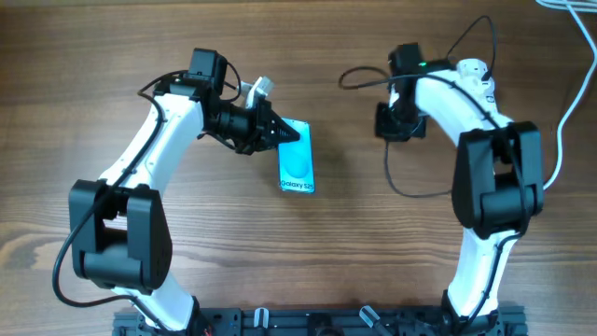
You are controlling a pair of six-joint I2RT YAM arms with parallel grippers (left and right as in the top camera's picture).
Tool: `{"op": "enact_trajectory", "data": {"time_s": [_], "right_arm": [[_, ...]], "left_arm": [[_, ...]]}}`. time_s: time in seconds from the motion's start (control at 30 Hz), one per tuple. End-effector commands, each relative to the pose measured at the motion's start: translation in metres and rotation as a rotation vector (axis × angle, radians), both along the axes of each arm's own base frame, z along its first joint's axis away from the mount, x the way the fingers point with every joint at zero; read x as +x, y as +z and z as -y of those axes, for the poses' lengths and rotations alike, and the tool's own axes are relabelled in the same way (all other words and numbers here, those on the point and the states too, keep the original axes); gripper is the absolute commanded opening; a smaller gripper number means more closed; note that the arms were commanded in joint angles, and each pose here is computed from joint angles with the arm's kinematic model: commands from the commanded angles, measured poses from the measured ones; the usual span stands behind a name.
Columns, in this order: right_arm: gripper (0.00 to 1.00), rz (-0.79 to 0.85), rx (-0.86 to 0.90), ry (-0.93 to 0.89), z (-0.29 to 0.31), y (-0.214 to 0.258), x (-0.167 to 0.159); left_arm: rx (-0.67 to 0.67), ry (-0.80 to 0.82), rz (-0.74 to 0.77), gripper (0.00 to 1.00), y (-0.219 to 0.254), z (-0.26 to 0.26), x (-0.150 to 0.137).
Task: Plug charger to phone and switch on socket
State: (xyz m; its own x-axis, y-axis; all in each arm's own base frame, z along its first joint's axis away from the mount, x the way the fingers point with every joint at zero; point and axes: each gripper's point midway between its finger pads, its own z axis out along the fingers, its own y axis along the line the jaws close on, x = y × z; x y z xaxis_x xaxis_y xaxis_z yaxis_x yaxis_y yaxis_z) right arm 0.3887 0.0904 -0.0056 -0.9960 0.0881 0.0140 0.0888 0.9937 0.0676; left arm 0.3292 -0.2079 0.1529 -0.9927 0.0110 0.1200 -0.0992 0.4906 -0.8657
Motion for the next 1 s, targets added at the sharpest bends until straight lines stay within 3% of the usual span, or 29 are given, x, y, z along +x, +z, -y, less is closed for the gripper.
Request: {"op": "enact_trajectory", "data": {"time_s": [0.0,0.1,0.33,0.47,0.6,0.77,0.87,0.9,0.93,0.97], "right_arm": [[0.04,-0.169,0.037,0.145,-0.037,-0.044,-0.06],[0.05,-0.149,0.035,0.18,-0.048,-0.052,-0.065],[0.24,-0.112,0.023,0.17,-0.048,-0.068,-0.067],[0.25,-0.1,0.025,0.171,-0.049,-0.071,-0.066],[0.04,-0.103,-0.015,0.171,-0.041,-0.071,-0.067],[0.04,-0.146,0.016,0.168,-0.045,-0.069,-0.077],[0.04,-0.173,0.263,0.194,-0.081,-0.047,-0.078],[0.04,-0.157,0.454,0.251,-0.106,-0.024,-0.077],[0.04,-0.101,0.773,0.327,-0.138,0.029,-0.075],[0.04,-0.076,0.869,0.349,-0.143,0.051,-0.075]], "left_arm": [[-0.022,0.058,-0.017,0.04,0.003,-0.016,0.01],[-0.022,0.09,-0.022,0.04,0.003,-0.027,0.015],[-0.02,0.127,-0.042,0.04,0.002,-0.04,0.019],[-0.02,0.127,-0.044,0.04,0.002,-0.04,0.018],[-0.02,0.127,-0.047,0.04,0.002,-0.04,0.018],[-0.02,0.125,-0.047,0.04,0.002,-0.04,0.018],[-0.021,0.124,-0.042,0.04,0.002,-0.039,0.018],[-0.023,0.124,-0.035,0.04,0.003,-0.039,0.019],[-0.049,0.118,-0.008,0.04,0.007,-0.037,0.023],[-0.074,0.113,0.006,0.04,0.011,-0.035,0.024]]}}
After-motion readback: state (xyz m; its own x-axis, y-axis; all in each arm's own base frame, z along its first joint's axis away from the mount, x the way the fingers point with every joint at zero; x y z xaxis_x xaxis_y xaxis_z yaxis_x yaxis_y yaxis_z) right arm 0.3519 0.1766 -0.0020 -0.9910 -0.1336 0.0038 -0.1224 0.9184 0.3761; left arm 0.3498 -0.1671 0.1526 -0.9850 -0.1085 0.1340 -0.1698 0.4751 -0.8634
